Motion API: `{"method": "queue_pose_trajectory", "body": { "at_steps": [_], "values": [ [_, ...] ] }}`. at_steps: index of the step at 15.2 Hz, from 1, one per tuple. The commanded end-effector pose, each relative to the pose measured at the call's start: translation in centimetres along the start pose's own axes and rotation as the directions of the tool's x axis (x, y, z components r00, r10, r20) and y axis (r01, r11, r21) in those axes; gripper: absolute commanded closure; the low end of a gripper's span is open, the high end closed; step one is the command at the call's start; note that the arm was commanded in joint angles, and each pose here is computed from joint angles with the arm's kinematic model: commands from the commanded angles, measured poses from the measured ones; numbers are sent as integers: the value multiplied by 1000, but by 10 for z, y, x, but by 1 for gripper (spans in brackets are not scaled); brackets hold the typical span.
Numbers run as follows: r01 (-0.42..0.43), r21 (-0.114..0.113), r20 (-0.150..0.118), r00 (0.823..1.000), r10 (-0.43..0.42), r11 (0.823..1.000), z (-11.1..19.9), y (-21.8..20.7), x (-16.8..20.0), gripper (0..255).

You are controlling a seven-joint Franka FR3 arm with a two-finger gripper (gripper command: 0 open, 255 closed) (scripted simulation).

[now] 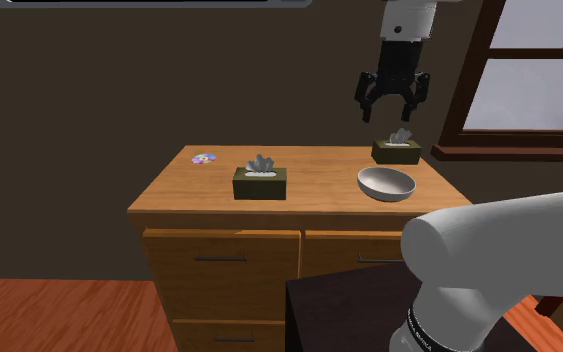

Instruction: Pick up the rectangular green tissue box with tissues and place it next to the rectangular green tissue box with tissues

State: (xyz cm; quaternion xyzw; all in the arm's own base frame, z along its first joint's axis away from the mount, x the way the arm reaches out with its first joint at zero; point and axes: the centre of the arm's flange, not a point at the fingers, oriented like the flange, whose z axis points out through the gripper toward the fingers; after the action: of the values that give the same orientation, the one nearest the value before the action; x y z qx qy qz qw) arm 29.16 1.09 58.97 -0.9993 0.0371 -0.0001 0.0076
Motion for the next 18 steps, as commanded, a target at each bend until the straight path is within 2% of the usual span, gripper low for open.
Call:
{"method": "queue_pose_trajectory", "body": {
  "at_steps": [1,5,9,13,18],
  "values": [
    [0,0,0,1000,0,1000,0,0,0,0],
    [-80,36,-34,996,81,996,31,-36,7,0],
    [-159,74,-65,984,163,985,59,-73,19,0],
    [-234,114,-92,965,245,965,87,-109,34,0],
    [-324,167,-122,930,346,931,118,-154,58,0]
  ]
}}
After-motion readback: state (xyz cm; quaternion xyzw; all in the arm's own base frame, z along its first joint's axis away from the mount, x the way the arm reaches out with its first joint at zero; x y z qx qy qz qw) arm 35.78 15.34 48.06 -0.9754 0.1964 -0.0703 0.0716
